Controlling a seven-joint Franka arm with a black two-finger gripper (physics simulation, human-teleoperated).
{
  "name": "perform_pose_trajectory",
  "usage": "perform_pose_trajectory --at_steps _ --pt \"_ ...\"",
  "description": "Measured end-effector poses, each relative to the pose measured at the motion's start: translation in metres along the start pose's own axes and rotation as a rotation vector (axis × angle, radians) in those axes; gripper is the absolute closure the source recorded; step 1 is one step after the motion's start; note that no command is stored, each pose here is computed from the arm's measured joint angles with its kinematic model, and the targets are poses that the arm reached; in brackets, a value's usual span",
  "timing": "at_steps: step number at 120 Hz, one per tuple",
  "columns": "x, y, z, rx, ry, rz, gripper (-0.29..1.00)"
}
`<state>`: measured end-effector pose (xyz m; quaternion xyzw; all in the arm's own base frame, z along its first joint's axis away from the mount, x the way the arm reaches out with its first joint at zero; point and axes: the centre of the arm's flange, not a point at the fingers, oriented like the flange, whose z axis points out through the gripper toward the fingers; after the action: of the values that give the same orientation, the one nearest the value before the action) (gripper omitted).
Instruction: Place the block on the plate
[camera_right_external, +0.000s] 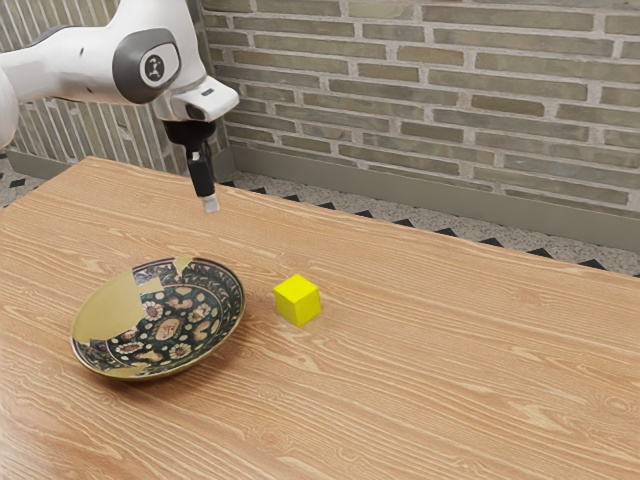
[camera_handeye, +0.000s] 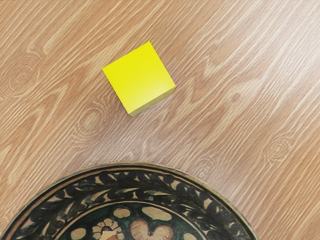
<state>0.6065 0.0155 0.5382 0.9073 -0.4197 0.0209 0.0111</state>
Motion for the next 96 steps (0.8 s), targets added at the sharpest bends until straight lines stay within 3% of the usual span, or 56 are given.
perform_pose_trajectory --at_steps 36,68,88,96 --pt "0.005 0.004 0.001 0.001 0.0 0.039 0.0" --pt "0.047 0.021 0.047 -0.067 -0.025 0.04 0.0" --pt "0.072 0.017 0.081 -0.057 -0.055 -0.057 0.0" --pt "0.082 0.021 0.089 -0.021 -0.076 -0.091 0.0"
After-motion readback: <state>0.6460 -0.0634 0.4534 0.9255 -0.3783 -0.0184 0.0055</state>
